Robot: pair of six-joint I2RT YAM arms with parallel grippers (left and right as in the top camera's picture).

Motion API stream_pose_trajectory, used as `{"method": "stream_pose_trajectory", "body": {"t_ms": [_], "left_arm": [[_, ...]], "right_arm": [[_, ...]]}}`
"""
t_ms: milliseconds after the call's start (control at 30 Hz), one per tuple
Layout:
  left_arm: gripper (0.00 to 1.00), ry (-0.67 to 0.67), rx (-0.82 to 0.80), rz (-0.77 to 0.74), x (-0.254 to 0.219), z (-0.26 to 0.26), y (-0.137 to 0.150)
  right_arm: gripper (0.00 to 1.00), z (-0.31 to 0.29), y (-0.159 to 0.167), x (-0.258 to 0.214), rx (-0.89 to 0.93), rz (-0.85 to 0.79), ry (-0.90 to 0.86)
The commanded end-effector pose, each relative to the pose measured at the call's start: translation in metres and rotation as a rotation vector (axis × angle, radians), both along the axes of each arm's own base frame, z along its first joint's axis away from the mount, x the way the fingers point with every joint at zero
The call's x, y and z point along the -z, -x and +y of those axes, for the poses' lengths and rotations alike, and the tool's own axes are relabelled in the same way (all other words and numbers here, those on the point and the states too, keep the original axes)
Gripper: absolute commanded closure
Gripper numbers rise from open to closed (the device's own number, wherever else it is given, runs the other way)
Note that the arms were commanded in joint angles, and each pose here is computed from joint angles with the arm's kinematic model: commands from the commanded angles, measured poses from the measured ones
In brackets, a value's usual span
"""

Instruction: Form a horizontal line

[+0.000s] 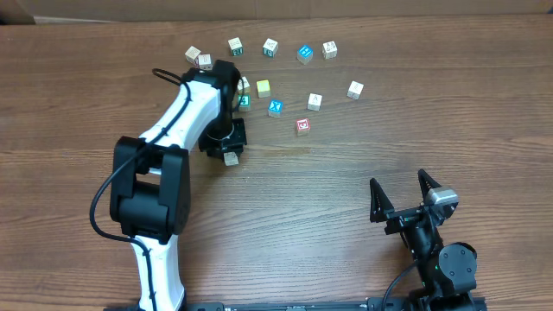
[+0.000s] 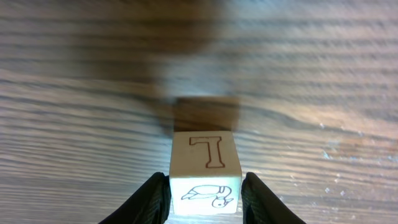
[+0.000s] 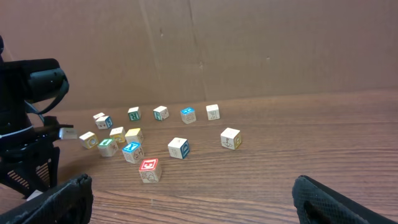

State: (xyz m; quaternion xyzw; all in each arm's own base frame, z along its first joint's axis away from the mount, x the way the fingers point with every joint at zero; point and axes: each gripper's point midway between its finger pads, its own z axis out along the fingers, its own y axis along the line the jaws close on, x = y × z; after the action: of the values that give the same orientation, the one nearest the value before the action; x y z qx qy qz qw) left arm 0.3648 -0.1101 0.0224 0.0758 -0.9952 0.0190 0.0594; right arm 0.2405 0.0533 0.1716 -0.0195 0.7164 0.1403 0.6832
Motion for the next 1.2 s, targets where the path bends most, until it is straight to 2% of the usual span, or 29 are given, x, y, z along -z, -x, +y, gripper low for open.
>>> {"method": "stream_pose_trajectory", "body": {"t_ms": [0, 433, 500, 533, 633, 867, 1033, 1167], "left_arm": [[0.65, -0.007, 0.063, 0.02, 0.005, -0.01, 0.008], [0.65, -0.071, 0.124, 0.034, 0.004, -0.017, 0.018], [0.62, -0.084, 0.126, 0.025, 0.004, -0.015, 0.016], [0.57, -0.089, 0.124, 0.011, 0.005, -0.015, 0.013], [0.56, -0.079, 0.122, -0.017, 0.006, -0.018, 0.006], [0.62, -0.078, 0.114, -0.029, 0.007, -0.019, 0.004], [0.72, -0.08, 0.115, -0.011, 0.011, -0.017, 0.01], [0.74, -0.084, 0.116, 0.009, 0.015, -0.015, 0.016]], "right_arm": [[0.0, 0.0, 0.0, 0.002, 0.001, -0.004, 0.0], [0.0, 0.0, 0.0, 0.002, 0.001, -0.004, 0.0], [0.0, 0.0, 0.0, 0.002, 0.001, -0.004, 0.0], [0.0, 0.0, 0.0, 0.002, 0.001, -0.004, 0.0], [0.0, 0.0, 0.0, 0.002, 0.001, -0.004, 0.0], [0.0, 0.0, 0.0, 0.002, 0.001, -0.004, 0.0], [0.0, 0.0, 0.0, 0.002, 0.001, -0.004, 0.0], [0.0, 0.0, 0.0, 0.002, 0.001, -0.004, 0.0]]}}
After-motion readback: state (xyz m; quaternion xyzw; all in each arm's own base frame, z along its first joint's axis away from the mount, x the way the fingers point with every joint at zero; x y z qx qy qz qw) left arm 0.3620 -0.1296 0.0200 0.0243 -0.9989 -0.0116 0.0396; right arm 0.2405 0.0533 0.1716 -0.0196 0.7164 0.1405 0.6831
